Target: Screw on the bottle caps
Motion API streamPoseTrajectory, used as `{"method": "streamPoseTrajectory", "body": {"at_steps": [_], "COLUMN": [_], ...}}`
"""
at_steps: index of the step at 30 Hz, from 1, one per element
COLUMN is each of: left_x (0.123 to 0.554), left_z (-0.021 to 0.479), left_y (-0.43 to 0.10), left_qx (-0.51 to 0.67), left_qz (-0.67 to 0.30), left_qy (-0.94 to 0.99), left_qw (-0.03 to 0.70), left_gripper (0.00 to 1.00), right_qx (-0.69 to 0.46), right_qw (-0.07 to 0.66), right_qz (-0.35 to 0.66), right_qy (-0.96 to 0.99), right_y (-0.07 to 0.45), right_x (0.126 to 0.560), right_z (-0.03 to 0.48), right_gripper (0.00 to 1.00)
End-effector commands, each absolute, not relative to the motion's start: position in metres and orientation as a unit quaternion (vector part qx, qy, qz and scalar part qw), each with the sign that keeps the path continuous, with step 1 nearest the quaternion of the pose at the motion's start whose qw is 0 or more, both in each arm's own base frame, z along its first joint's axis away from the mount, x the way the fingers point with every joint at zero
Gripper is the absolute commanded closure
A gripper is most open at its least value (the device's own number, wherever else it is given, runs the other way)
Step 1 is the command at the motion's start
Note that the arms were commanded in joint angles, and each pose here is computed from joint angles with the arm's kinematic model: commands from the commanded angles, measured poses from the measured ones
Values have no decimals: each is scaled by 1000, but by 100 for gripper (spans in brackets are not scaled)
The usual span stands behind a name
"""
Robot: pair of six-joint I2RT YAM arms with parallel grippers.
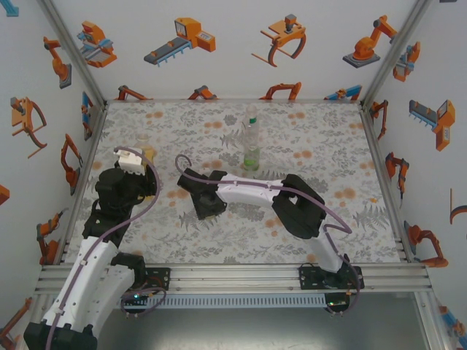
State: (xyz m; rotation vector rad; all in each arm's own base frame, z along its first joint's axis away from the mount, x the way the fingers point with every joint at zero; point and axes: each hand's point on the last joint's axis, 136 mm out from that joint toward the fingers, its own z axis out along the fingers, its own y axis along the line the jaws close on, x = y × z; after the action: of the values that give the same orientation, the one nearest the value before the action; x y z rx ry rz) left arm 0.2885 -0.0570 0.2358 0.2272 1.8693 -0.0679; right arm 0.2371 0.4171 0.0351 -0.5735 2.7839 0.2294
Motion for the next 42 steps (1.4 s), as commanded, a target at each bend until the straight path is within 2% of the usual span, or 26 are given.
{"method": "streamPoseTrajectory", "body": {"at_steps": [1,16,25,35,42], "left_x": [290,291,294,294,295], "left_z": [241,239,238,231,222], "left_y": [-54,-54,-52,-65,-77], "left_qx": [83,86,84,110,130], "left_qz": [-31,-33,-31,-57,-81], "left_qy": [795,798,799,807,816], "left_qw": [601,596,595,577,557], "left_gripper": [100,100,100,100,100], "right_qx": [-209,-214,-199,-140,-70], "right_qw": [142,146,165,186,175], "right_qz": [64,65,67,42,42], "right_qy": [965,964,964,972,981], "right_y": [417,420,405,321,249], "right_x": [238,240,251,265,261], "right_z": [31,37,67,91,79], "right_gripper": [56,63,63,63,63]}}
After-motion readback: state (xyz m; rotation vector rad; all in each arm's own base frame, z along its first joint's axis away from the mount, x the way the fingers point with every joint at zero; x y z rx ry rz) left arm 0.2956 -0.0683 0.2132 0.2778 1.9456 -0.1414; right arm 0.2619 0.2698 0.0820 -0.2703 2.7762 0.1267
